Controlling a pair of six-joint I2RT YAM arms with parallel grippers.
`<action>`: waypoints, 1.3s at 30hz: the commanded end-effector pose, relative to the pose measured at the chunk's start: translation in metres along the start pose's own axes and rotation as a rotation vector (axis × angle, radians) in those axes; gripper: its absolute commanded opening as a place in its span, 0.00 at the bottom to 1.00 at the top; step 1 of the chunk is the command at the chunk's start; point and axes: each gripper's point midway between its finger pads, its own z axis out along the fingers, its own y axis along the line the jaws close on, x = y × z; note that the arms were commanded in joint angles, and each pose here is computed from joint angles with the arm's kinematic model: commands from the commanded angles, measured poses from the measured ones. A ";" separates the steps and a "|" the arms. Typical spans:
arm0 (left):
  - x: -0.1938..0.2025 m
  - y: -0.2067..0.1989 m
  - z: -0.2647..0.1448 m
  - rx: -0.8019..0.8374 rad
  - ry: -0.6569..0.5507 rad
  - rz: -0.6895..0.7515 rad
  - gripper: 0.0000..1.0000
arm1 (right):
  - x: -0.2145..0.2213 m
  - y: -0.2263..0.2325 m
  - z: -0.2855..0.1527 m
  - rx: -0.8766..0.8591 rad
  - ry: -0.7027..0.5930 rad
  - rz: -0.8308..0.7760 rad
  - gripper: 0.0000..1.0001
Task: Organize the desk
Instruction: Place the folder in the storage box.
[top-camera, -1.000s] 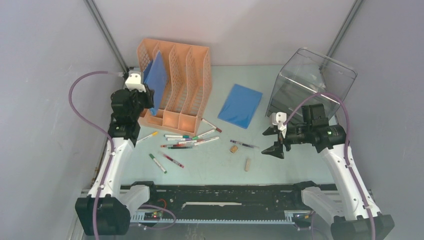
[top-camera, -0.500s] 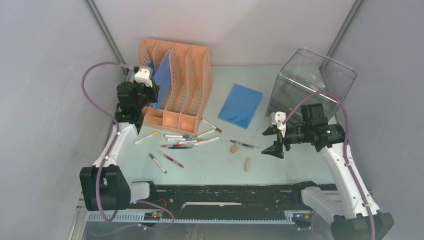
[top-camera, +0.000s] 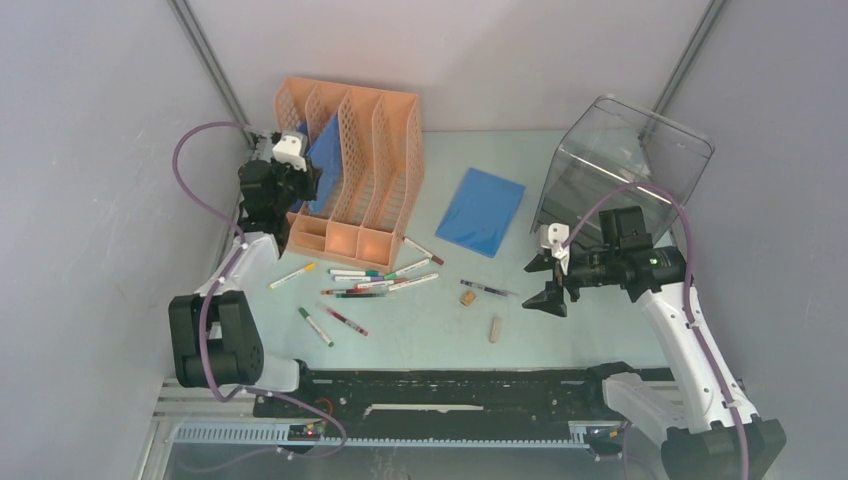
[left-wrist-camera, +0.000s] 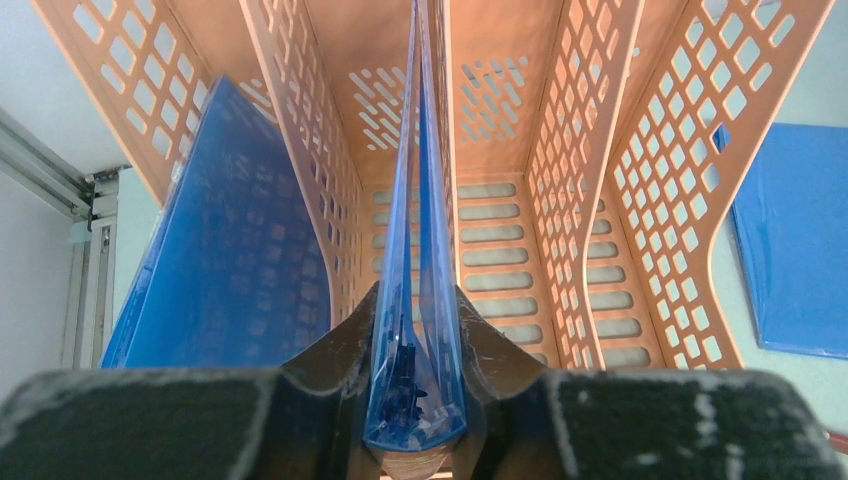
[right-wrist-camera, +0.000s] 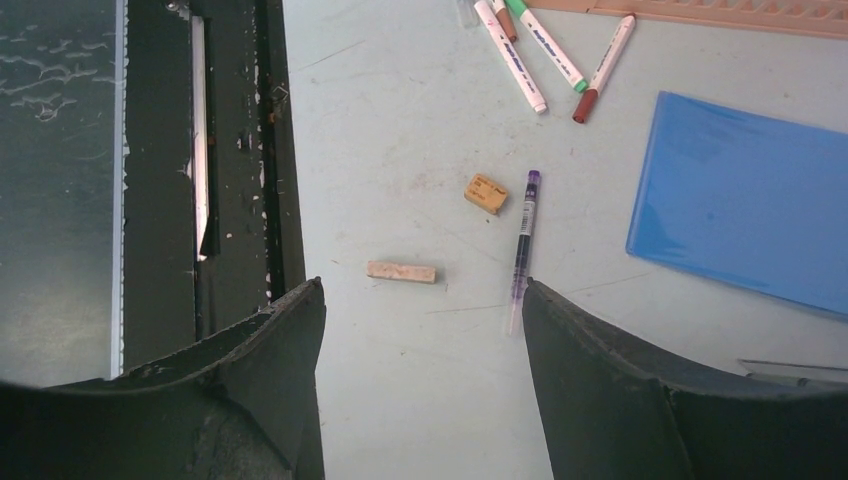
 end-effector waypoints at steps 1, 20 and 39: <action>-0.019 0.003 0.005 0.010 -0.101 0.033 0.00 | -0.002 -0.003 0.002 0.002 -0.005 -0.017 0.79; 0.023 0.005 0.006 -0.013 -0.044 -0.019 0.10 | -0.002 -0.002 0.002 -0.003 -0.007 -0.022 0.79; 0.005 0.009 0.019 -0.019 -0.151 -0.036 0.03 | -0.001 -0.002 0.002 -0.007 -0.002 -0.021 0.79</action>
